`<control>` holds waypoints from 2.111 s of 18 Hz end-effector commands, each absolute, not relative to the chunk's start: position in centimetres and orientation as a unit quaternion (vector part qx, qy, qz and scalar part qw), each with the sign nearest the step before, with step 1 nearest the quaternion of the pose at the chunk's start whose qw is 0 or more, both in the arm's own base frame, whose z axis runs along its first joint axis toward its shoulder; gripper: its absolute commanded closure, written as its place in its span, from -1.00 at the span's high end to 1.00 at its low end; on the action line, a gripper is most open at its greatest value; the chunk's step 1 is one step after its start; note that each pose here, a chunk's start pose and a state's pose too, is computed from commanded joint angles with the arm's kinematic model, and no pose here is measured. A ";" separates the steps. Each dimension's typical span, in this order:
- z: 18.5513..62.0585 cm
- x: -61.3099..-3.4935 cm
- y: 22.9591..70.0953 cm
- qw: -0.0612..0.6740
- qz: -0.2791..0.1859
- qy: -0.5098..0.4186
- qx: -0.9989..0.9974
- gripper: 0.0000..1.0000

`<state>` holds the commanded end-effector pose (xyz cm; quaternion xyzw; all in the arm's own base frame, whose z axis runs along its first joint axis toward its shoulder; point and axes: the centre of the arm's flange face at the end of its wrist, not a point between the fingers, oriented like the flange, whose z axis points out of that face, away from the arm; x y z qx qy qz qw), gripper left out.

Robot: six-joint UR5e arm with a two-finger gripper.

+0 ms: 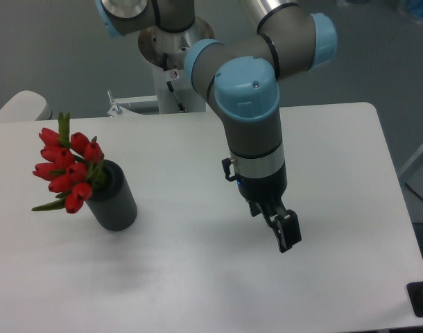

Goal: Pick up the flowers from the vase
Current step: 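Move the open gripper toward the red tulips in the dark vase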

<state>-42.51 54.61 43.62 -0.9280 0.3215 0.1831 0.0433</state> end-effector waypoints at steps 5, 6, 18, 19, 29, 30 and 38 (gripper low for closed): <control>43.7 -42.5 54.2 0.057 0.176 0.322 -0.929 1.00; 43.4 -42.4 53.8 0.071 0.166 0.321 -0.930 1.00; 40.1 -39.3 45.8 0.278 0.044 0.258 -0.924 1.00; 39.7 -38.7 44.9 0.302 0.028 0.246 -0.921 1.00; 37.3 -30.0 43.6 0.440 -0.138 0.131 -0.877 1.00; 36.9 -28.8 44.3 0.436 -0.147 0.141 -0.876 1.00; 36.5 -24.2 46.6 0.430 -0.153 0.197 -0.868 1.00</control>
